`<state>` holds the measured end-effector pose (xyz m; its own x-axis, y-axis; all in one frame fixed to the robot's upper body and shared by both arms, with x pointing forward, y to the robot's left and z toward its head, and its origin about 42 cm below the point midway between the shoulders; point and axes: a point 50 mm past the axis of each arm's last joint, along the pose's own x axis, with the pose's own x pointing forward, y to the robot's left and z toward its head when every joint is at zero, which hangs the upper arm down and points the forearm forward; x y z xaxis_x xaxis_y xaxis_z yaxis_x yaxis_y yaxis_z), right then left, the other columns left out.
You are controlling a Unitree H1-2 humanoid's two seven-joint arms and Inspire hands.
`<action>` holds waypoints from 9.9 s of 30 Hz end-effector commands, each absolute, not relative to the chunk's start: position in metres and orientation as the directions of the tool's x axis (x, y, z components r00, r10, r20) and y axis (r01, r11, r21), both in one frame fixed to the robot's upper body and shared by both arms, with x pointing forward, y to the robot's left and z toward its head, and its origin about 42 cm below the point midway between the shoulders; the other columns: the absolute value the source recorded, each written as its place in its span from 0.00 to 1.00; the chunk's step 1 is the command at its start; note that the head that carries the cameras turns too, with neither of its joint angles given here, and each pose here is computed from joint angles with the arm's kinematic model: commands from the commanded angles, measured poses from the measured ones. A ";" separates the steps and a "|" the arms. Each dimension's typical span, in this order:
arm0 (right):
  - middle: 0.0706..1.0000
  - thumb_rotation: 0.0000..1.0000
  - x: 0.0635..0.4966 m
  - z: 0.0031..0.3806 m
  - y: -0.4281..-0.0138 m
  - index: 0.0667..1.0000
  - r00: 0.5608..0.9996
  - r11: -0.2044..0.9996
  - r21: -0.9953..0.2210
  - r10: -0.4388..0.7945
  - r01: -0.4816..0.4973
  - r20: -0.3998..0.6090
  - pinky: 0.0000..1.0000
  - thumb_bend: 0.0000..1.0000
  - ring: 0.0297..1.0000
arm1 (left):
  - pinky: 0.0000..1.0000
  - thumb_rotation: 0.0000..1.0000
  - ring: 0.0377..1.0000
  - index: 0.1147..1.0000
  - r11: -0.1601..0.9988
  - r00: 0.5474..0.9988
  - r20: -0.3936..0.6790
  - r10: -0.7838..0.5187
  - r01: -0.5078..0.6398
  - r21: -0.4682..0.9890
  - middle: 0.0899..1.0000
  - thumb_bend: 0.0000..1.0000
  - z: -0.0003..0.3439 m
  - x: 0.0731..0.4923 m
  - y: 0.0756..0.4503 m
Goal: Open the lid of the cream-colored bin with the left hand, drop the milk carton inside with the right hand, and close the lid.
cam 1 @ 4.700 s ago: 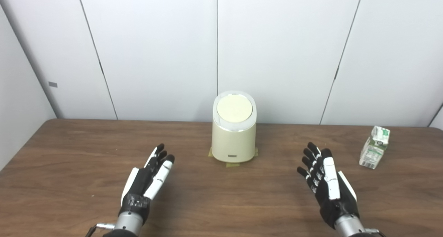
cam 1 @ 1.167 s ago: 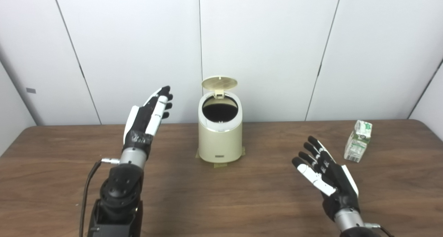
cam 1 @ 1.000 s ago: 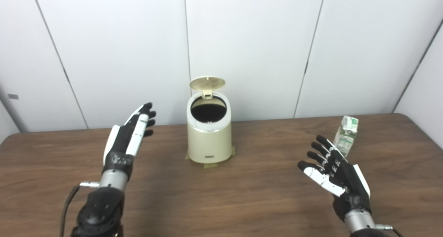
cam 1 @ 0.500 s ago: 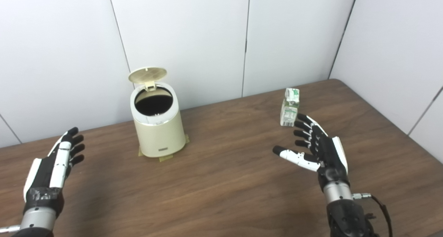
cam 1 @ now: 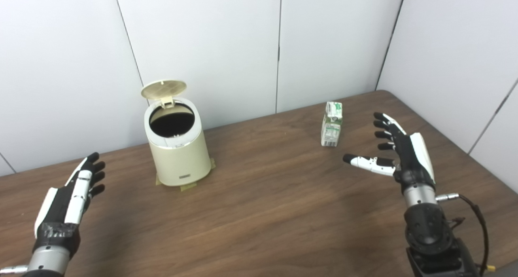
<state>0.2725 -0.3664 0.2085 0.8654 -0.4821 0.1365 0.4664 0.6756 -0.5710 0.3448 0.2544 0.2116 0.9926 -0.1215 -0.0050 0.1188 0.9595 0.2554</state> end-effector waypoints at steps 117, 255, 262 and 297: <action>0.48 0.00 0.408 0.322 -0.220 0.50 0.657 0.652 -0.550 0.103 0.522 0.746 0.31 0.50 0.38 | 0.89 0.89 0.92 0.94 0.932 0.985 0.053 -0.163 0.136 0.336 0.91 0.34 0.216 0.321 0.203; 0.71 0.59 0.312 0.191 -0.202 0.77 0.997 0.962 -0.267 -0.035 0.052 0.067 0.55 0.37 0.65 | 0.81 0.99 0.83 0.83 0.798 0.869 0.241 -0.432 0.244 0.551 0.80 0.37 0.379 0.495 0.151; 0.71 0.58 0.316 0.184 -0.204 0.79 0.997 0.967 -0.247 -0.039 0.054 0.065 0.57 0.37 0.66 | 0.81 1.00 0.79 0.80 0.737 0.868 0.225 -0.442 0.209 0.642 0.74 0.36 0.373 0.491 0.148; 0.63 0.64 0.312 0.178 -0.212 0.80 0.998 0.963 -0.260 -0.057 0.064 0.035 0.51 0.41 0.59 | 0.70 1.00 0.74 0.74 -0.079 0.827 0.043 -0.560 -0.105 0.991 0.74 0.51 0.321 0.466 0.134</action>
